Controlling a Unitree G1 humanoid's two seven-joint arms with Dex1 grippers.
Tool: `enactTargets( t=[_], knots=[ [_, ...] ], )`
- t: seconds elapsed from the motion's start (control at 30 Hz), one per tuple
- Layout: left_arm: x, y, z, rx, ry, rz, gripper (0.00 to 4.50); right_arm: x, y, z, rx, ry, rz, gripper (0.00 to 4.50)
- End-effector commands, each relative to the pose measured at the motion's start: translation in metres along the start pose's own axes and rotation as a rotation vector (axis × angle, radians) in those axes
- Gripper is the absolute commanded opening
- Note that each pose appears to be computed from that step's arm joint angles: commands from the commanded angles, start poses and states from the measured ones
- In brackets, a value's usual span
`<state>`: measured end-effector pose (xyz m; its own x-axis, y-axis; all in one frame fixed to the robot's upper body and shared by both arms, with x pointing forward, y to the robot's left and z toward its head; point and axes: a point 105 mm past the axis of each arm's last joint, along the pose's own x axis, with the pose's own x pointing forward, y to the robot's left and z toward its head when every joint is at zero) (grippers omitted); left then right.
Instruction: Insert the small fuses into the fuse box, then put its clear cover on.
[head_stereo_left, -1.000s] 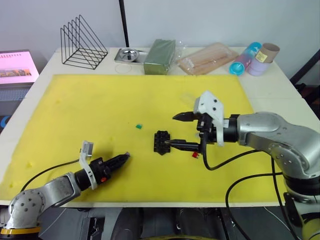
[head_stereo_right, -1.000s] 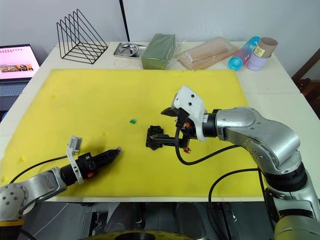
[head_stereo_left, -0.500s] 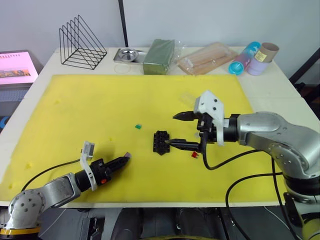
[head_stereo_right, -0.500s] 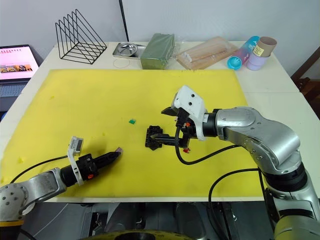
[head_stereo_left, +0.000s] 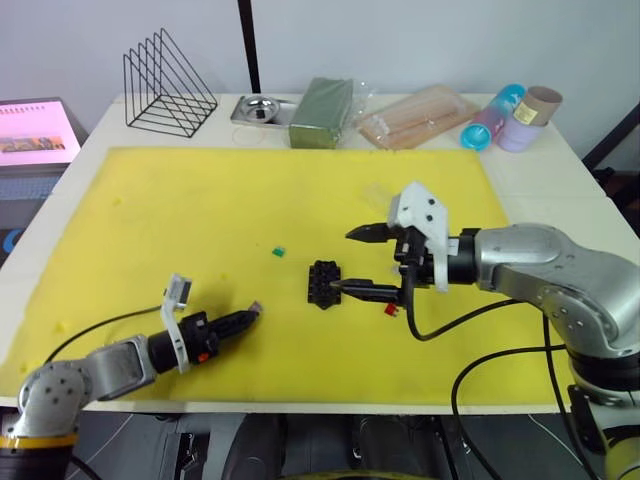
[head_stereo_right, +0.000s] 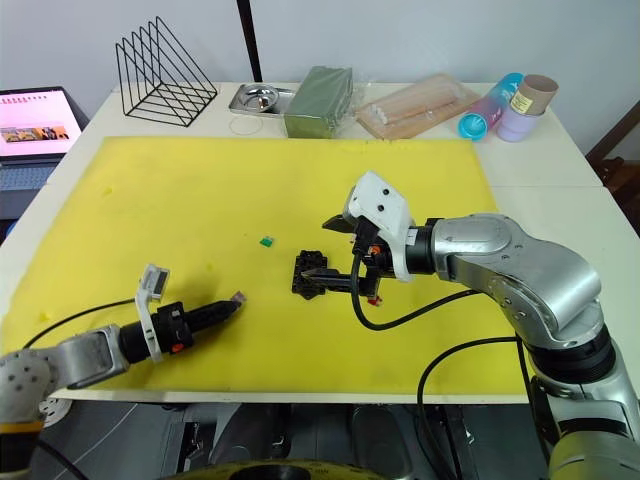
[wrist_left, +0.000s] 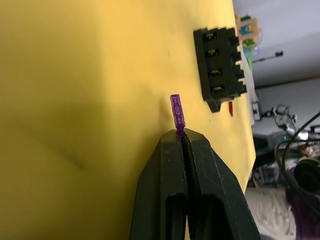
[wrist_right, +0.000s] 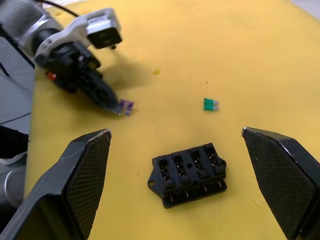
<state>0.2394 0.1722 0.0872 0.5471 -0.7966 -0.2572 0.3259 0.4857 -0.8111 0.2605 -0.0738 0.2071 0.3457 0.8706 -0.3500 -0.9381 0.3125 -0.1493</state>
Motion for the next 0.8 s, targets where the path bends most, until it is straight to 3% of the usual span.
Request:
enactTargets(
  t=[0.03,0.3,0.43,0.63,0.8],
  knots=[
    [-0.008,0.011,0.011,0.012,-0.022,0.051,0.04,-0.003,0.000,0.009,-0.040,-0.028,-0.006,4.50],
    [-0.011,-0.001,0.004,0.049,0.043,-0.027,0.04,-0.003,0.000,0.010,-0.041,-0.029,-0.010,4.50],
    [-0.012,-0.009,0.013,0.223,0.029,-0.065,0.04,-0.003,0.000,0.010,-0.044,-0.029,-0.010,4.50],
    [-0.014,-0.020,0.017,0.331,0.052,-0.146,0.04,-0.003,0.000,0.010,-0.048,-0.030,-0.005,4.50],
    [-0.010,-0.052,0.025,0.530,0.119,-0.287,0.04,-0.007,0.000,0.013,-0.037,-0.035,0.005,4.50]
  ],
)
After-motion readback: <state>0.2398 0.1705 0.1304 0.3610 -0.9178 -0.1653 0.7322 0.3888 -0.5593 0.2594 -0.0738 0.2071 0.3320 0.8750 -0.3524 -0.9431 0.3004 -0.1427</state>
